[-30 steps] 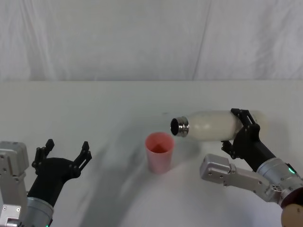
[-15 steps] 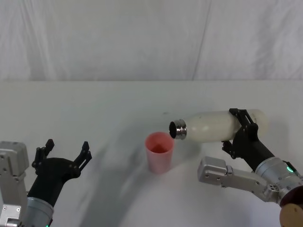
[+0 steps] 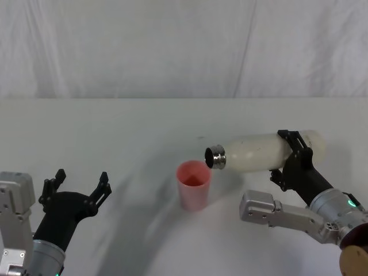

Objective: Grasp the thermos with one hand and pour water into the cup lid.

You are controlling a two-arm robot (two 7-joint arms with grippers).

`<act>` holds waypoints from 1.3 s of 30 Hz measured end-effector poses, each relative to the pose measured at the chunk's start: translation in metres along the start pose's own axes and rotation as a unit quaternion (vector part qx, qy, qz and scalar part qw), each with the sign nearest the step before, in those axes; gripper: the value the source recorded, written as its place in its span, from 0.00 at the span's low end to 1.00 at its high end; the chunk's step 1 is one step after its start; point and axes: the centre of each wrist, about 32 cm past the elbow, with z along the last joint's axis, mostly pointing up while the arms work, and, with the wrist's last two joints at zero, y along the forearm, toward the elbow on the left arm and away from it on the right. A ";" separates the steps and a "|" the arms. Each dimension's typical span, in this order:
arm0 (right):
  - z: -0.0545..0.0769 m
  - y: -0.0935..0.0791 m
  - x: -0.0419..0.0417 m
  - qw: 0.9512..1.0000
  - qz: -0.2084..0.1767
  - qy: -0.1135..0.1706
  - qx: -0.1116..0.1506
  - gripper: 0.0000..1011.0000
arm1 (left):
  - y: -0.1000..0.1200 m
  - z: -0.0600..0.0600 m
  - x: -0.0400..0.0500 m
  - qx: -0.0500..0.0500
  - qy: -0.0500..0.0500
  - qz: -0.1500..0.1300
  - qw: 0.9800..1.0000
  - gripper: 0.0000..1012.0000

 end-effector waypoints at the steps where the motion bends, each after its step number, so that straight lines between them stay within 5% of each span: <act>1: 0.000 0.000 0.0003 1.000 0.000 -0.001 0.000 0.95 | 0.000 0.000 0.0000 0.000 0.000 0.000 1.000 0.99; 39: 0.000 0.008 0.0048 0.999 -0.001 -0.039 0.001 0.95 | 0.000 0.000 0.0000 0.000 0.000 0.000 1.000 0.99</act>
